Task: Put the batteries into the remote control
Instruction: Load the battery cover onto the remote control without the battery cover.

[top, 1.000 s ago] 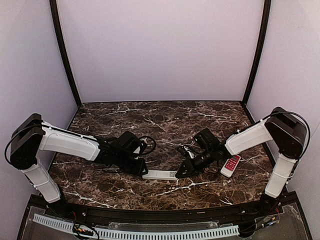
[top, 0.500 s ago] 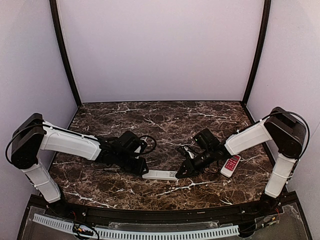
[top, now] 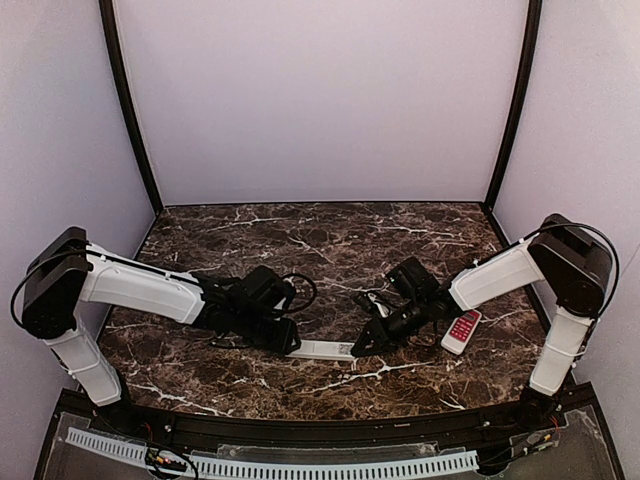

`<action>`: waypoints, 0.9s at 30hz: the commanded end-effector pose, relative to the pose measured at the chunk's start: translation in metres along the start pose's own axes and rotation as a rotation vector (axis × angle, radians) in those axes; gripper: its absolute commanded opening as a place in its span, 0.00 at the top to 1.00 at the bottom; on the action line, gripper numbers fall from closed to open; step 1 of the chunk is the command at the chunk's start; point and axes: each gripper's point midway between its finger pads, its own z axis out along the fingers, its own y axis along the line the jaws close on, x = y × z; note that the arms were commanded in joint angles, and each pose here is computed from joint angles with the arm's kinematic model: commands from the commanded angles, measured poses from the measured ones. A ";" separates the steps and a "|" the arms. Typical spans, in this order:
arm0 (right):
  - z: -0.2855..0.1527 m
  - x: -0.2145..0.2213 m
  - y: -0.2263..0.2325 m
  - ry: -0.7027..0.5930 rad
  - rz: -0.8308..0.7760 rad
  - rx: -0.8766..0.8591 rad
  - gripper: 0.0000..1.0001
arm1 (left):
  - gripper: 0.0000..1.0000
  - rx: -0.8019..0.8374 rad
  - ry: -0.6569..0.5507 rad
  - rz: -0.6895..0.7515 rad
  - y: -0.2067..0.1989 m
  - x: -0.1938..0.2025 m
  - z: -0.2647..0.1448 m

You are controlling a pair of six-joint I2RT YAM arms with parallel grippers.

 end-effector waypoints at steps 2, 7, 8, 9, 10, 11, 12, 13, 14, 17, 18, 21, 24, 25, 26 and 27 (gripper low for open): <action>0.014 0.004 0.009 0.014 -0.060 -0.027 0.84 | 0.60 -0.165 0.088 0.001 0.038 0.031 -0.005; 0.014 0.003 0.009 0.014 -0.063 -0.030 0.84 | 0.60 -0.169 0.056 -0.015 0.040 0.022 -0.014; 0.013 0.002 0.009 0.013 -0.065 -0.030 0.84 | 0.61 -0.168 0.053 -0.020 0.041 0.021 -0.015; 0.013 0.002 0.009 0.013 -0.064 -0.029 0.84 | 0.63 -0.161 0.052 -0.024 0.041 0.021 -0.016; 0.014 0.002 0.009 0.014 -0.064 -0.029 0.84 | 0.64 -0.156 0.048 -0.029 0.041 0.019 -0.016; 0.014 0.002 0.009 0.015 -0.063 -0.030 0.84 | 0.65 -0.145 0.053 -0.034 0.041 0.021 -0.016; 0.014 0.002 0.010 0.014 -0.066 -0.031 0.84 | 0.65 -0.134 0.045 -0.039 0.040 0.018 -0.016; 0.014 0.002 0.009 0.015 -0.065 -0.031 0.84 | 0.65 -0.118 0.043 -0.041 0.038 0.018 -0.015; 0.014 0.002 0.009 0.014 -0.065 -0.032 0.84 | 0.65 -0.111 0.041 -0.042 0.037 0.017 -0.014; 0.014 0.002 0.009 0.015 -0.065 -0.033 0.84 | 0.66 -0.067 0.021 -0.039 0.029 0.012 -0.013; 0.014 0.001 0.009 0.014 -0.067 -0.034 0.84 | 0.66 -0.048 0.027 -0.041 0.027 0.014 -0.013; 0.015 0.001 0.010 0.014 -0.068 -0.037 0.84 | 0.73 -0.008 0.011 -0.047 0.021 0.011 -0.014; 0.015 0.000 0.011 0.016 -0.069 -0.046 0.84 | 0.77 -0.007 0.030 -0.044 0.021 0.014 -0.012; 0.015 0.000 0.012 0.015 -0.071 -0.046 0.84 | 0.78 -0.007 0.036 -0.043 0.020 0.014 -0.011; 0.015 0.000 0.011 0.016 -0.070 -0.046 0.84 | 0.79 -0.012 0.054 -0.040 0.022 0.018 -0.008; 0.016 0.000 0.012 0.017 -0.072 -0.048 0.84 | 0.80 -0.012 0.062 -0.038 0.021 0.019 -0.007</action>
